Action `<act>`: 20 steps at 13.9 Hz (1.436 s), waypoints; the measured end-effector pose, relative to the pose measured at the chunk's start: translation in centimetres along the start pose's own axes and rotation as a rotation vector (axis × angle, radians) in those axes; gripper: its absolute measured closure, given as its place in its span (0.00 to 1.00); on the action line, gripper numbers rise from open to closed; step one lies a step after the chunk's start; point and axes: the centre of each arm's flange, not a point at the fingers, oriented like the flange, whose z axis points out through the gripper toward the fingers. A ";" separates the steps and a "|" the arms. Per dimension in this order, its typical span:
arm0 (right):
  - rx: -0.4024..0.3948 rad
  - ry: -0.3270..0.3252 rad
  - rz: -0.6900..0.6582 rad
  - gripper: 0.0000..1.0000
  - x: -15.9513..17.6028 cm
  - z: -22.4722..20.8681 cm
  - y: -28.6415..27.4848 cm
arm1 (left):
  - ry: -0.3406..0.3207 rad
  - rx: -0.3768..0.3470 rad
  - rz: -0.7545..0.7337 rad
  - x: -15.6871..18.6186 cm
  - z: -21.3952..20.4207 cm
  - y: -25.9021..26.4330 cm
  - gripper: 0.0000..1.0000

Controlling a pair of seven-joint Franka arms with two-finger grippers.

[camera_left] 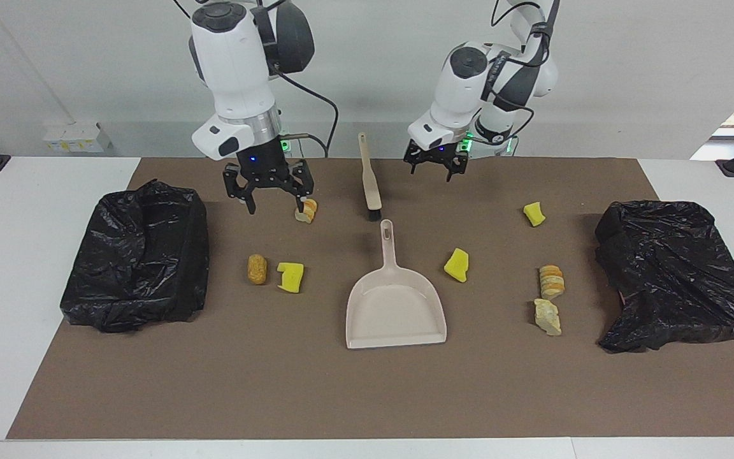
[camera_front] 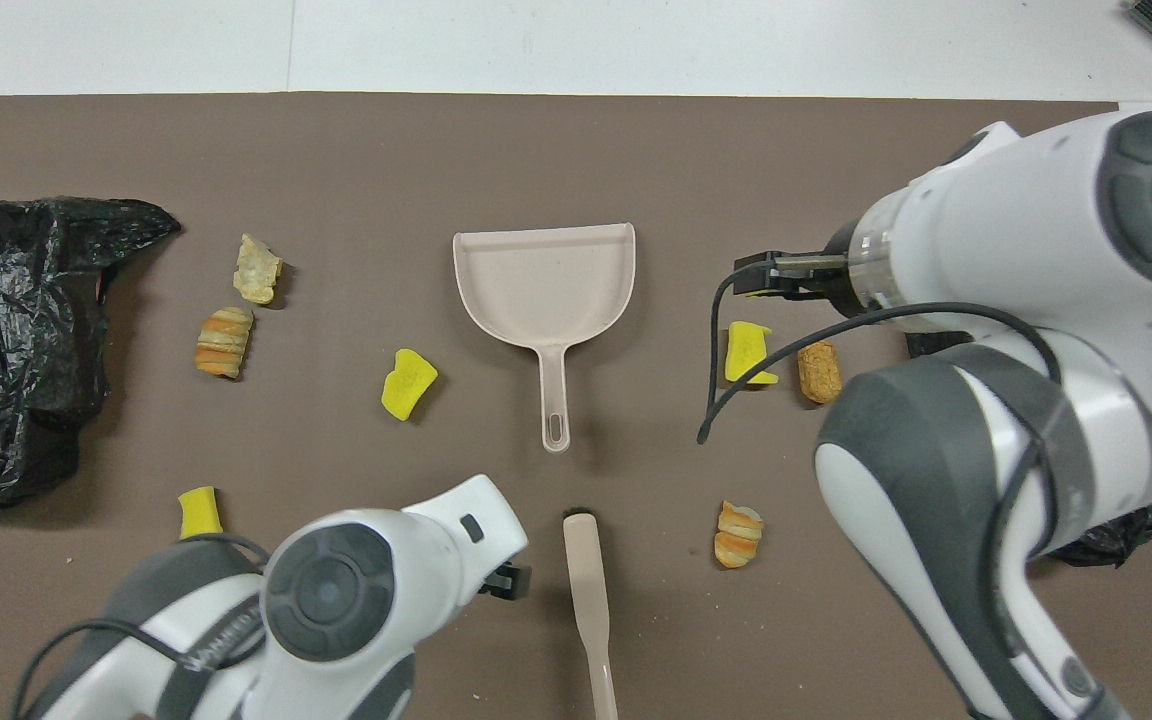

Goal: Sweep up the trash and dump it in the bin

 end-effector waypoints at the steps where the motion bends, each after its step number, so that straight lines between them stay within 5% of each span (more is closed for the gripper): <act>1: -0.001 -0.017 -0.005 0.00 -0.4 1.2 -1.8 | 0.009 -0.003 -0.025 -1.4 1.0 2.0 0.00; 6: 0.002 -0.067 -0.018 0.00 -1.0 6.7 -11.0 | 0.029 -0.023 -0.081 -6.5 4.2 9.5 0.00; 13: -0.039 -0.119 -0.060 0.00 -3.8 16.1 -20.1 | 0.016 -0.006 -0.092 -8.1 10.4 12.8 0.00; 20: -0.063 -0.184 -0.049 0.01 -6.6 21.7 -19.4 | -0.001 0.010 -0.121 -8.8 9.8 13.0 0.00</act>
